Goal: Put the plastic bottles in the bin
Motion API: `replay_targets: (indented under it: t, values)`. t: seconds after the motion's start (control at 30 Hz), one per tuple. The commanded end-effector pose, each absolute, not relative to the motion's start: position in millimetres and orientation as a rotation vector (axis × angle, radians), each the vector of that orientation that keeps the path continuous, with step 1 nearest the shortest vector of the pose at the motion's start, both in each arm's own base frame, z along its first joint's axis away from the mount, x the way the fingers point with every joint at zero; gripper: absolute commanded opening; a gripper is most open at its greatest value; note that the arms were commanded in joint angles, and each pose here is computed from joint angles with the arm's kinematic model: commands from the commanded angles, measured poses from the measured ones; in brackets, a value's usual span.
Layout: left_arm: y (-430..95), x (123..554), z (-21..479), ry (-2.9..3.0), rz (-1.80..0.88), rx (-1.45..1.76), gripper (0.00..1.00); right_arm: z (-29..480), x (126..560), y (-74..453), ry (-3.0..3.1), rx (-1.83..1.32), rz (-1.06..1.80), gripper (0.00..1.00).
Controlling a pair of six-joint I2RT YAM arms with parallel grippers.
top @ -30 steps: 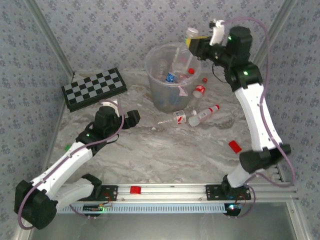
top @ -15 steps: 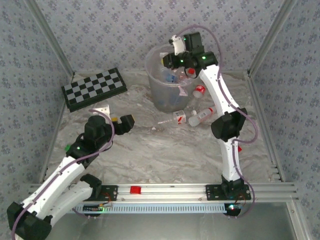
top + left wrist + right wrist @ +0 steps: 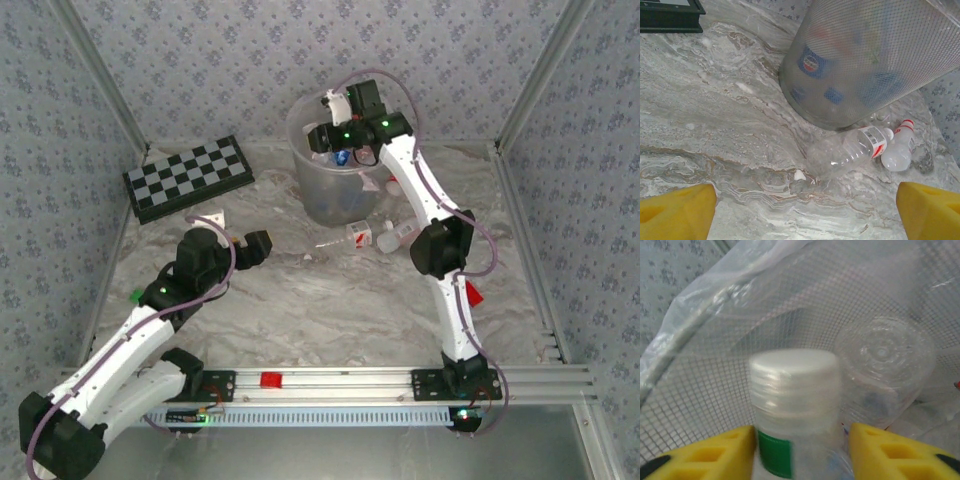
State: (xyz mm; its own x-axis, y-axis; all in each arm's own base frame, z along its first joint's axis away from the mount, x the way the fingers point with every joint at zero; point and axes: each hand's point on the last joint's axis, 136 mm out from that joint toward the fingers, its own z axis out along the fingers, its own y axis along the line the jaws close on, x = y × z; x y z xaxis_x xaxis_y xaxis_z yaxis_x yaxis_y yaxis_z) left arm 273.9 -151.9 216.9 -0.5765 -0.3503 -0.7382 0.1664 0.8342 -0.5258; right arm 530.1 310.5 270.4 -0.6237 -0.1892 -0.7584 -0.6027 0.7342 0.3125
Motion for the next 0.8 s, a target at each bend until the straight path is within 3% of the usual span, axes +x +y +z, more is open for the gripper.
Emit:
replay_targets:
  t: [0.0,0.13,0.37,0.67,0.77]
  values:
    - [-151,276,229,2.044,-0.704,-0.135,0.92,273,525,309,2.23,-0.562,0.772,0.61]
    - [-155,280,225,2.052,-0.712,-0.135,0.92,301,519,300,2.186,-0.549,0.764,0.7]
    - [-162,285,219,2.076,-0.732,-0.133,0.92,335,502,292,2.133,-0.557,0.761,0.69]
    - [-166,288,216,2.088,-0.741,-0.134,0.92,283,508,310,2.23,-0.555,0.791,0.37]
    - [-165,287,217,2.087,-0.735,-0.133,0.93,261,510,319,2.273,-0.567,0.782,0.32]
